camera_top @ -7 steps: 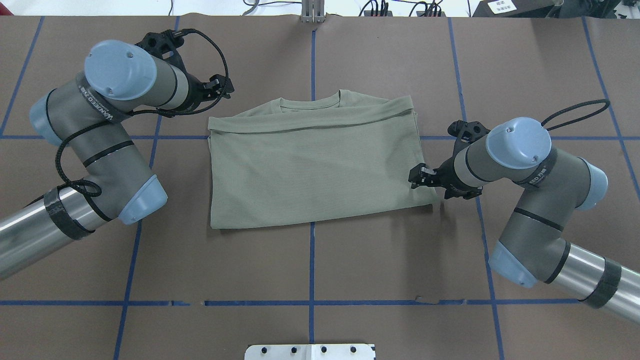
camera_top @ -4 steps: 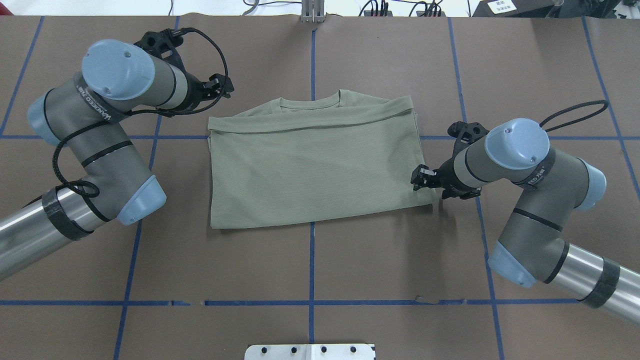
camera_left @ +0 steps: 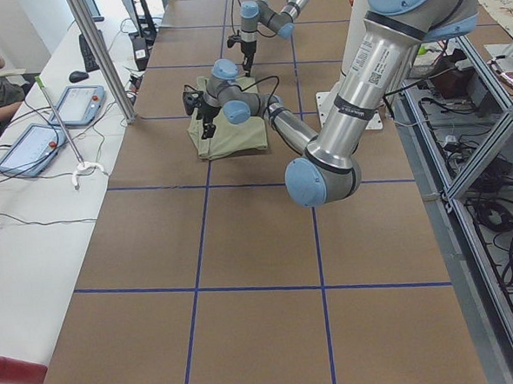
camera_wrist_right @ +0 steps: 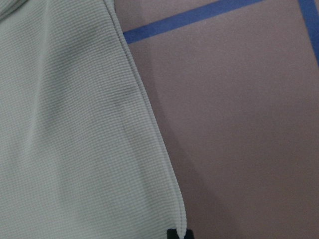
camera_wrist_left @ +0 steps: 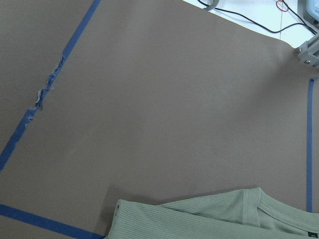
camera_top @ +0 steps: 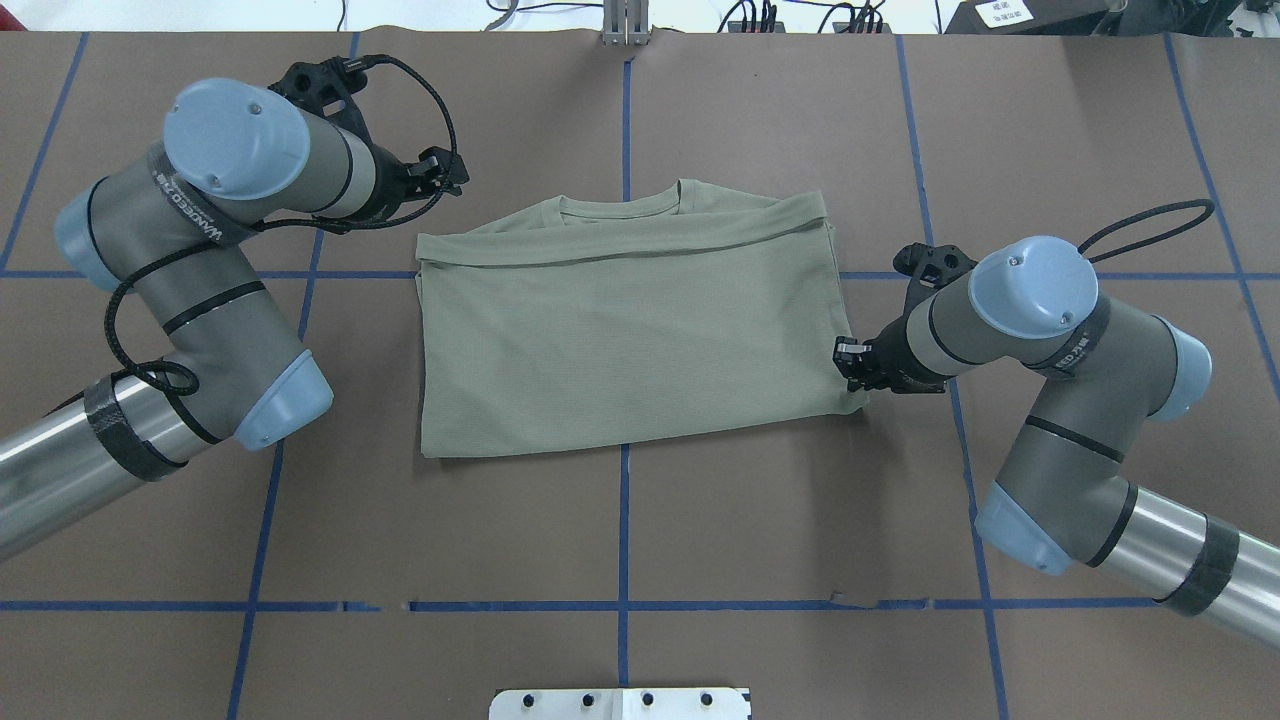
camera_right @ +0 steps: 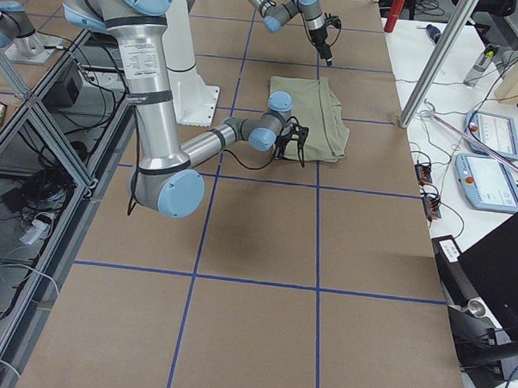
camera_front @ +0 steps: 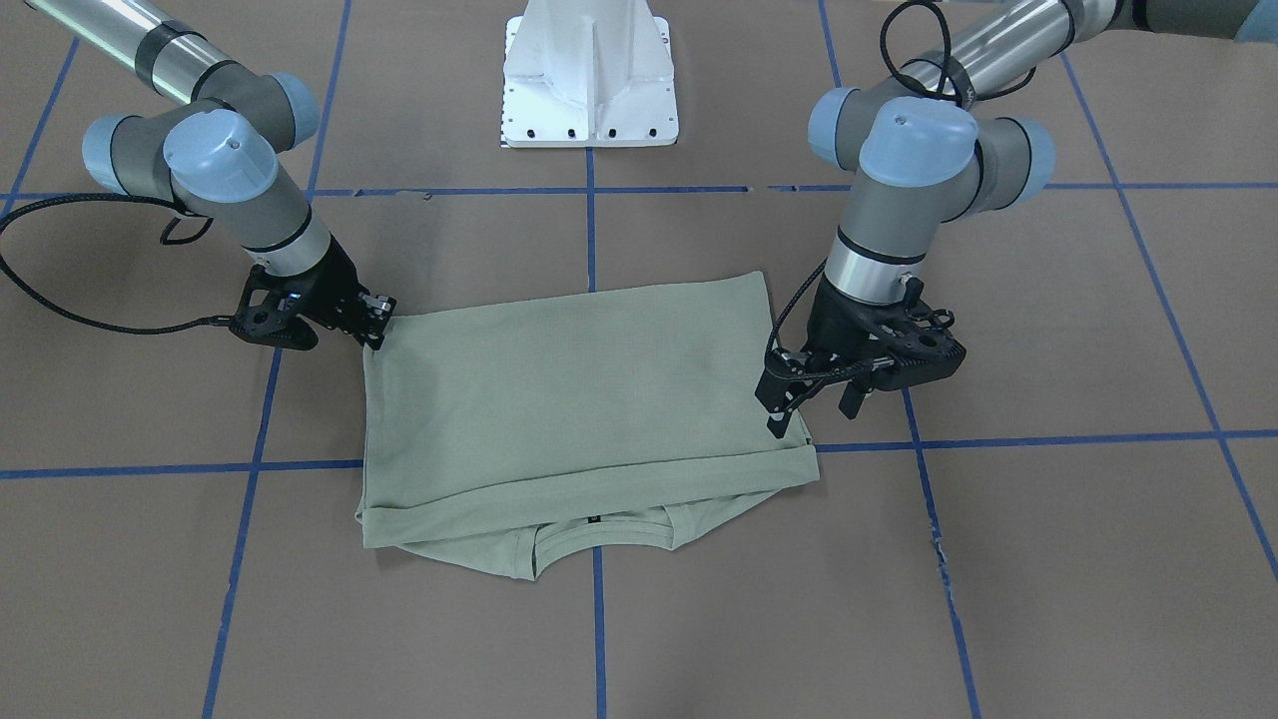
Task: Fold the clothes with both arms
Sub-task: 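Move the right gripper to the folded shirt's near corner and grasp it, then drag the grasped corner with the right gripper, rotating the shirt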
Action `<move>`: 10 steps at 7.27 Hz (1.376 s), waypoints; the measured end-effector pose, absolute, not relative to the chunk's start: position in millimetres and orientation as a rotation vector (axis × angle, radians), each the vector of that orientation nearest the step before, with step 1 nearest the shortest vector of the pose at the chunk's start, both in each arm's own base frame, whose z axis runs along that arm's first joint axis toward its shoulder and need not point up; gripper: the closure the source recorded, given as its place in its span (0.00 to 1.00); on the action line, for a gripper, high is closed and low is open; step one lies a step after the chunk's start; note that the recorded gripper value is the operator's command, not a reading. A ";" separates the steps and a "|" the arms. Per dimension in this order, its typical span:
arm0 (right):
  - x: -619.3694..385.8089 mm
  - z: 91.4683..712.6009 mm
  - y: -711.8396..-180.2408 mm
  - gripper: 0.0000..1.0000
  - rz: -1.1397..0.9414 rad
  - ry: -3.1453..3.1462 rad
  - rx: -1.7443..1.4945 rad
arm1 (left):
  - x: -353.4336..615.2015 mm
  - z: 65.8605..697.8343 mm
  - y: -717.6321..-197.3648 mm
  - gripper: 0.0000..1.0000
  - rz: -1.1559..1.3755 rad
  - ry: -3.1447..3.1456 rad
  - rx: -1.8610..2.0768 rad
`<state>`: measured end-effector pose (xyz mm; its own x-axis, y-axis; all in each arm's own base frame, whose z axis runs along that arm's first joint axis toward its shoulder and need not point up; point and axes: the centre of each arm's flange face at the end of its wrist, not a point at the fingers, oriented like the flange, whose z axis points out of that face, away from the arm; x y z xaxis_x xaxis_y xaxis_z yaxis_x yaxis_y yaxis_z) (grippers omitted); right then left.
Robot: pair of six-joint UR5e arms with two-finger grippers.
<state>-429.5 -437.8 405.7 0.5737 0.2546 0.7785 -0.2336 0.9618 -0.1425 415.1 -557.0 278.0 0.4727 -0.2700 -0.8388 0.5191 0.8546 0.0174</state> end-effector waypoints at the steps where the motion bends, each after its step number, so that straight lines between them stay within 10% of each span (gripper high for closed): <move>1: -424.6 404.4 -436.4 1.00 0.285 -0.921 -0.025 | 415.5 276.7 -556.7 0.01 -0.490 0.967 0.288; 10: -334.5 434.0 -205.2 1.00 -0.018 -0.850 -0.302 | 414.4 267.6 -548.7 0.01 -0.500 0.979 0.297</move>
<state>-334.5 -205.2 434.0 0.6625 0.1040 0.7418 0.1354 0.9574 -0.2552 414.4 -548.7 267.6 0.4579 -0.2685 -0.8475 0.5291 0.8484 0.0170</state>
